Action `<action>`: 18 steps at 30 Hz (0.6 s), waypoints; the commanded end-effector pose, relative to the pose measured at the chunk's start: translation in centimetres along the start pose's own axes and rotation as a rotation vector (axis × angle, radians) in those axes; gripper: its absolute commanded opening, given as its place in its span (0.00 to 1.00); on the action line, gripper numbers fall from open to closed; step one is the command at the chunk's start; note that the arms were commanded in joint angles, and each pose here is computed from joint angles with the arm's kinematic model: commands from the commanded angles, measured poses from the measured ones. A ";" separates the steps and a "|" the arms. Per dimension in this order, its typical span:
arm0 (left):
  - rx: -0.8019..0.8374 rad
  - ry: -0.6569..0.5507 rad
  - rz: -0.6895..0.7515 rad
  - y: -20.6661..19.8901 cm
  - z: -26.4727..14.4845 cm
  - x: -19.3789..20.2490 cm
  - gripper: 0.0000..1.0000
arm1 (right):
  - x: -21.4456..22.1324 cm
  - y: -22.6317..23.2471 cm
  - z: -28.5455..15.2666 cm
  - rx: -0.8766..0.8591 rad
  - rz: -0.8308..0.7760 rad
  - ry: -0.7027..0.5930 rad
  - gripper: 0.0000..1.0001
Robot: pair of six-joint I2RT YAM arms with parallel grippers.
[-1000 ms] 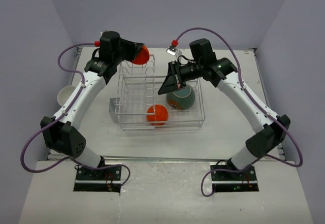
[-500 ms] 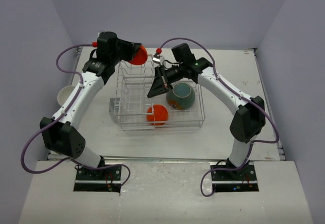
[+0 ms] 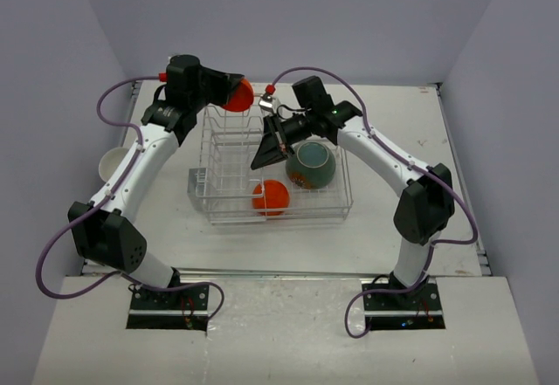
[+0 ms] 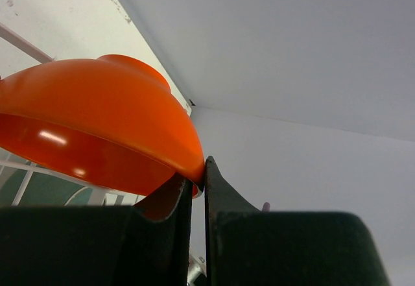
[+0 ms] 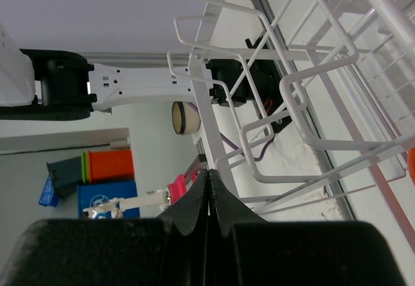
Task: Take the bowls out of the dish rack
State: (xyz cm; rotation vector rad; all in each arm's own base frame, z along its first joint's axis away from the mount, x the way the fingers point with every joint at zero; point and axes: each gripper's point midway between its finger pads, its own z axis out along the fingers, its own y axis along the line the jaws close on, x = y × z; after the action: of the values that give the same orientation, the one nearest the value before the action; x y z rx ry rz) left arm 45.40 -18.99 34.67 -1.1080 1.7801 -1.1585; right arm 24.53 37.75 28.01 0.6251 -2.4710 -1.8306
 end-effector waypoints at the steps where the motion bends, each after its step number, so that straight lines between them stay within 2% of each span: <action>1: 0.079 0.037 -0.016 -2.8 -1.2 0.5 0.00 | -0.2 -1.1 0.5 0.035 0.000 -0.022 0.00; 8: 0.123 0.022 -0.009 -4.6 -2.1 0.1 0.00 | -0.4 -1.8 0.8 0.051 0.026 -0.026 0.00; 18: 0.177 -0.014 -0.006 -2.5 -3.5 0.0 0.00 | -0.9 -1.7 0.9 0.052 0.030 -0.026 0.00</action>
State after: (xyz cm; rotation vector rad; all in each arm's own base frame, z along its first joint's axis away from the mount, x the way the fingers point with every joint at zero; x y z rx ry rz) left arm 44.16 -18.62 34.91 -1.0809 1.7292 -1.2002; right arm 24.36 38.05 27.93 0.6048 -2.4581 -1.8311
